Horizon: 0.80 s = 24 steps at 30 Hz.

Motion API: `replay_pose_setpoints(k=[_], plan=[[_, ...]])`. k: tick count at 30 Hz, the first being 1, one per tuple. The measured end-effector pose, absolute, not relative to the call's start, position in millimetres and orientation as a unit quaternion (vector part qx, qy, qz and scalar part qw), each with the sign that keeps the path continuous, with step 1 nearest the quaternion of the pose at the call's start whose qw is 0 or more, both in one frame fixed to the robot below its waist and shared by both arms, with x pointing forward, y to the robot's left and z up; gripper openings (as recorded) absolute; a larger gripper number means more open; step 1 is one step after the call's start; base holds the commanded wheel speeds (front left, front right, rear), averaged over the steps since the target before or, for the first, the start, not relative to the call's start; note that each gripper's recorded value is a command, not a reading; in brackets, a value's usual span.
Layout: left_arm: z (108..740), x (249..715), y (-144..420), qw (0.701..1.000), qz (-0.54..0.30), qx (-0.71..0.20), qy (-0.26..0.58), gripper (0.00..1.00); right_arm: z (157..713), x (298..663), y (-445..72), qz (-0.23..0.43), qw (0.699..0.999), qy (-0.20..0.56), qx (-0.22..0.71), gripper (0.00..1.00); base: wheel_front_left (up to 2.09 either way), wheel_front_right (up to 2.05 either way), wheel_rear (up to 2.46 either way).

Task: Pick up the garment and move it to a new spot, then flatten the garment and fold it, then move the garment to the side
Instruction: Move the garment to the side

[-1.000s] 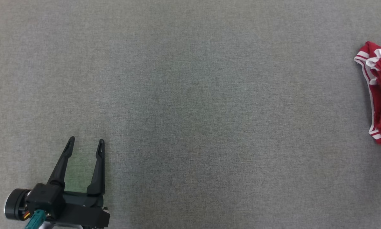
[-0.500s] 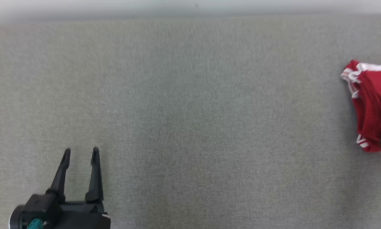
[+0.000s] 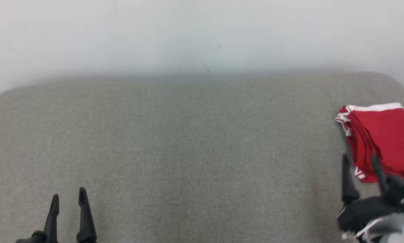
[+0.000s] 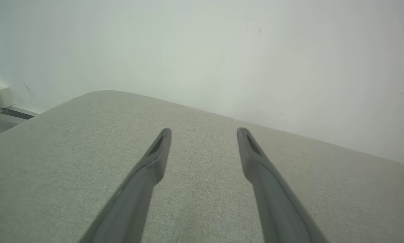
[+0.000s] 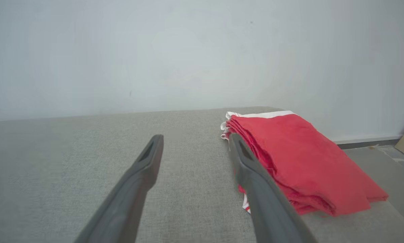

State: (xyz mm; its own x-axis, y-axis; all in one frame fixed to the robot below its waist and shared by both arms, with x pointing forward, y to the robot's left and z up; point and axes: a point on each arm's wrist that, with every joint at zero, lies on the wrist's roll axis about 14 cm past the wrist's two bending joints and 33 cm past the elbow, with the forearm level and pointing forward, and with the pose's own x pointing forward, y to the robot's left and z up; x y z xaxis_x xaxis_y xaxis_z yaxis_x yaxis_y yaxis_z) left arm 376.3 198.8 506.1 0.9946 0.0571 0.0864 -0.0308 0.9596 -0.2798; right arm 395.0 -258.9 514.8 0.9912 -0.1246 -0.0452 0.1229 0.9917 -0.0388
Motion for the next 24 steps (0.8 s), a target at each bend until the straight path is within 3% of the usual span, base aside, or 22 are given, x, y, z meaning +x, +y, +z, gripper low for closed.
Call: replay_pose_setpoints(k=[13, 24], plan=[[482.9, 346.2, 187.8, 0.993, -0.006, -0.119, -0.006, 1.0, 484.5, 345.9, -207.4, -0.007, 0.997, 0.065, 0.037, 1.0, 0.0, 0.0, 0.0], [466.4, 342.3, 180.9, 0.994, -0.03, -0.107, 0.026, 1.0, 477.5, 335.6, -210.0, -0.011, 0.996, 0.084, 0.034, 1.0, 0.0, 0.0, 0.0]])
